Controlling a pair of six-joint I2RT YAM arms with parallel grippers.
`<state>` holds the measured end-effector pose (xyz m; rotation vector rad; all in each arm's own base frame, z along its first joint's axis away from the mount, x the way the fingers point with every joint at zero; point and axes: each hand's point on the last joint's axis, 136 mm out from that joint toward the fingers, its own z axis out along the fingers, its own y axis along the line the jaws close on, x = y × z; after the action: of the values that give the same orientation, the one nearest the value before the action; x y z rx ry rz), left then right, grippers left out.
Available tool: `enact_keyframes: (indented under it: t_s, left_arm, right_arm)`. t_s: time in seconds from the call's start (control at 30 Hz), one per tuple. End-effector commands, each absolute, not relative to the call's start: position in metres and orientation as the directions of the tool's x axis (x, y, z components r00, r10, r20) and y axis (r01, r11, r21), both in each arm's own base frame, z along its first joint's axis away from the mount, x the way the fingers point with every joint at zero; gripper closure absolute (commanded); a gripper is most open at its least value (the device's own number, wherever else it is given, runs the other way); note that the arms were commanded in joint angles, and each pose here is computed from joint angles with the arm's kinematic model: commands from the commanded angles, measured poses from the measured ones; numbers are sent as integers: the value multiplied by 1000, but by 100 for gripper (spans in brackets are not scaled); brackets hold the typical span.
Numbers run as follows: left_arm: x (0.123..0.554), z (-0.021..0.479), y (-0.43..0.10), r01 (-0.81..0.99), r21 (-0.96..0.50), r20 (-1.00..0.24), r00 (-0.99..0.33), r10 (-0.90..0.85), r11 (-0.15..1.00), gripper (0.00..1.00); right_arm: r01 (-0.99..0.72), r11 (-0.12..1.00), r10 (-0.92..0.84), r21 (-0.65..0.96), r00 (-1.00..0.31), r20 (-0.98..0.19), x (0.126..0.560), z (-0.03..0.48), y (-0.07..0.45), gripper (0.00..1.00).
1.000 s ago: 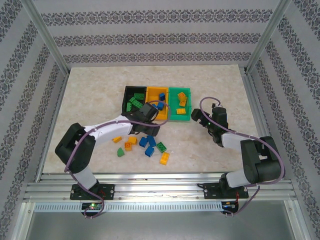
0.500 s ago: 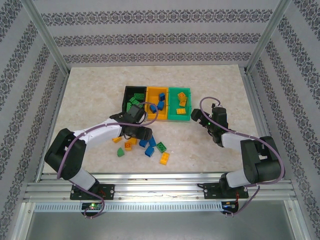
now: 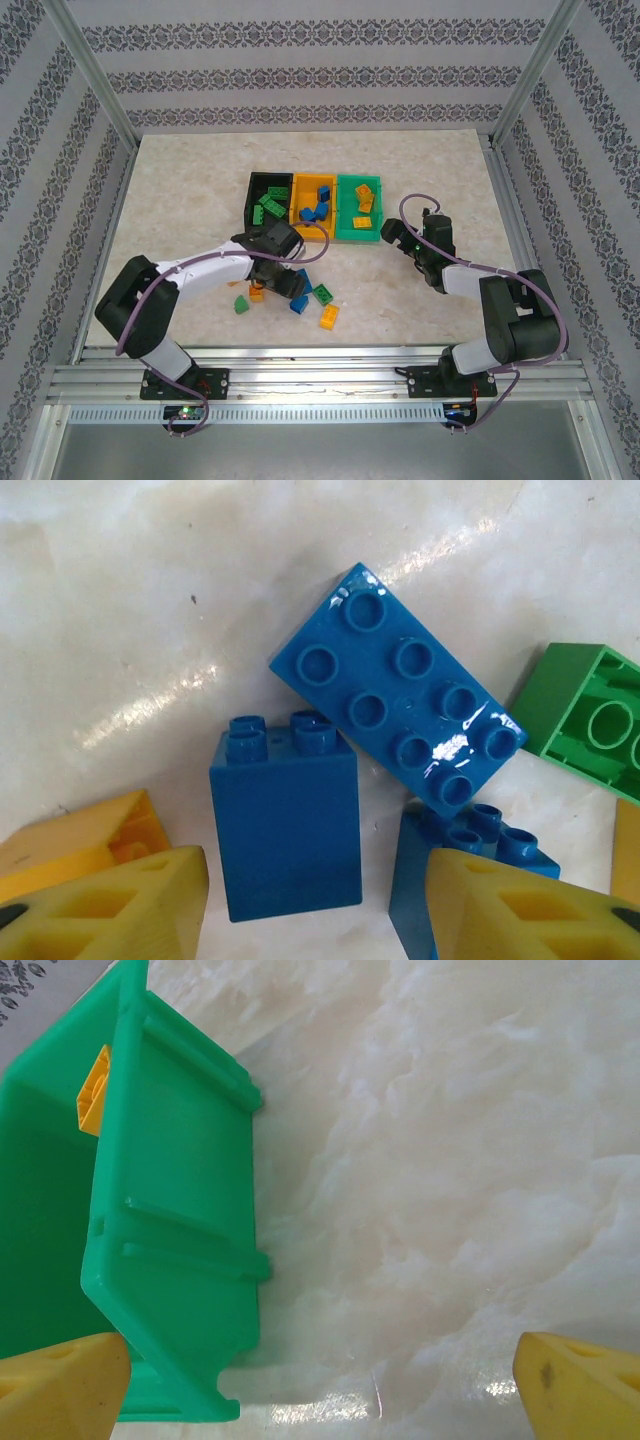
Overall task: Sort the legos into containers by color
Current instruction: Pick up the lego from the middle-left of the table.
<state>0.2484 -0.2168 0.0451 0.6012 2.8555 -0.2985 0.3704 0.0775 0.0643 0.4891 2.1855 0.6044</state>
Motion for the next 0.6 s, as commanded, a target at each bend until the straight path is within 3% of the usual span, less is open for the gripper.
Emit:
enact_keyframes:
  t_s: [0.0, 0.2, 0.33, 0.57]
  left_arm:
    - [243, 40, -213, 443, -111, -198, -887, 417, 889, 42]
    - [249, 34, -221, 452, -107, -199, -883, 426, 886, 51]
    - [253, 34, -224, 459, -99, -202, -878, 434, 883, 63]
    - [273, 66, -229, 461, -77, -319, -852, 416, 884, 69]
  right_arm:
    - [122, 808, 534, 577, -566, -628, 378, 82, 76, 2]
    - [119, 807, 533, 579, -569, -626, 378, 82, 76, 2]
    - [119, 812, 530, 572, -564, -634, 377, 83, 75, 2]
    - [122, 816, 527, 565, -558, -642, 377, 85, 73, 2]
